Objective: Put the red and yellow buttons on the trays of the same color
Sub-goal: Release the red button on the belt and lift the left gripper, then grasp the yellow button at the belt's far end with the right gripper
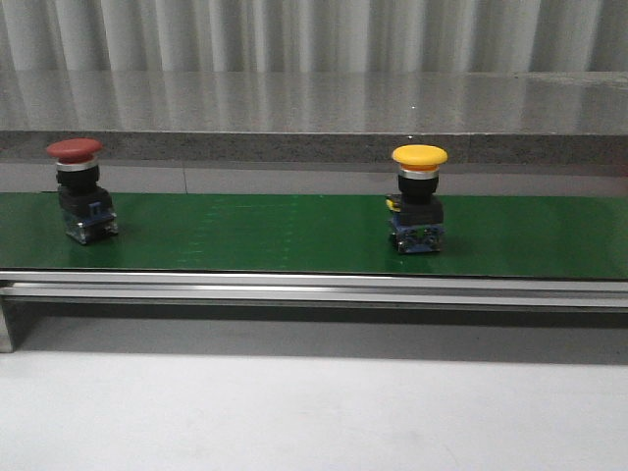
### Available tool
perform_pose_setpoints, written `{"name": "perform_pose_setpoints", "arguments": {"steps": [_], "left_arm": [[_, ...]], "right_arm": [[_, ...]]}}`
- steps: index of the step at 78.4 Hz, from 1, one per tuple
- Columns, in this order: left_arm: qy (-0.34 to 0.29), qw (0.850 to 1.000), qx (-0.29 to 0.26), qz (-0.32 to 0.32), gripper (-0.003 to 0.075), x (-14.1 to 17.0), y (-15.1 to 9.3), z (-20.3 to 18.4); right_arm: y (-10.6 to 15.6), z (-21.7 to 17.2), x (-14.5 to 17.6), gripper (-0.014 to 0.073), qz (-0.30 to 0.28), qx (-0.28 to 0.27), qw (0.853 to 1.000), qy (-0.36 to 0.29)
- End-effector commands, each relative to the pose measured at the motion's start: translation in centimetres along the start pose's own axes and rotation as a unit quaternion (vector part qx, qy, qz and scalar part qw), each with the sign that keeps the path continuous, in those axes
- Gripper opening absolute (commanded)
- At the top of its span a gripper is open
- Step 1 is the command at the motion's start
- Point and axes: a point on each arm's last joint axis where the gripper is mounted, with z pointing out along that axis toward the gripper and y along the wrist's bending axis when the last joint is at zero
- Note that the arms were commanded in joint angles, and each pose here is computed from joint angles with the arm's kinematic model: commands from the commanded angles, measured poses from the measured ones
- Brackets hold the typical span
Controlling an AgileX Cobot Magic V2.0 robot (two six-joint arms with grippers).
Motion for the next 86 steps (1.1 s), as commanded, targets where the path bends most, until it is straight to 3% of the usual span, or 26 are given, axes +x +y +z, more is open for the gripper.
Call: {"name": "perform_pose_setpoints", "arguments": {"steps": [1, 10, 15, 19, 20, 21, 25, 28, 35, 54, 79, 86], "left_arm": [[-0.07, 0.998, 0.001, 0.0, -0.002, -1.1, -0.1, -1.3], [-0.089, 0.996, 0.0, 0.001, -0.002, -0.8, -0.1, -2.3], [-0.091, 0.996, 0.0, 0.001, -0.002, -0.8, -0.1, -2.4], [-0.089, 0.996, 0.001, -0.001, -0.002, -0.8, -0.2, -2.4], [-0.089, 0.996, 0.002, -0.002, -0.002, -0.8, -0.2, -2.4], [-0.09, 0.996, 0.006, -0.008, -0.002, -0.8, -0.2, -2.4], [-0.09, 0.996, 0.007, -0.01, -0.002, -0.8, -0.2, -2.4], [-0.09, 0.996, 0.007, -0.01, -0.002, -0.8, -0.2, -2.4], [-0.09, 0.996, 0.007, -0.01, -0.002, -0.8, -0.2, -2.4], [-0.09, 0.996, 0.007, -0.01, -0.002, -0.8, -0.2, -2.4], [-0.09, 0.996, 0.007, -0.01, -0.002, -0.8, -0.2, -2.4], [-0.09, 0.996, 0.007, -0.01, -0.002, -0.8, -0.2, -2.4]], "right_arm": [[0.2, 0.6, -2.9, -0.0066, 0.007, -0.019, 1.0, -0.024], [0.9, 3.1, -5.3, -0.0061, -0.006, -0.054, 0.998, 0.028], [1.1, 4.7, -6.8, 0.0007, -0.008, -0.062, 0.997, 0.053], [1.1, 6.2, -7.8, 0.0115, -0.007, -0.064, 0.995, 0.075], [1.0, 6.7, -8.2, 0.0167, -0.007, -0.065, 0.995, 0.082], [1.0, 7.9, -8.9, 0.03, -0.006, -0.067, 0.993, 0.099], [1.0, 9.0, -9.6, 0.0468, -0.006, -0.069, 0.991, 0.118], [1.0, 9.9, -10.1, 0.0557, -0.005, -0.071, 0.989, 0.13], [1.1, 11.4, -10.9, 0.0643, 0.0, -0.079, 0.984, 0.157], [1.1, 14.8, -12.2, 0.0647, 0.006, -0.093, 0.974, 0.206], [0.7, 20.2, -11.4, 0.0643, 0.005, -0.091, 0.958, 0.271], [0.5, 21.4, -10.7, 0.058, -0.015, -0.089, 0.953, 0.289]]}}
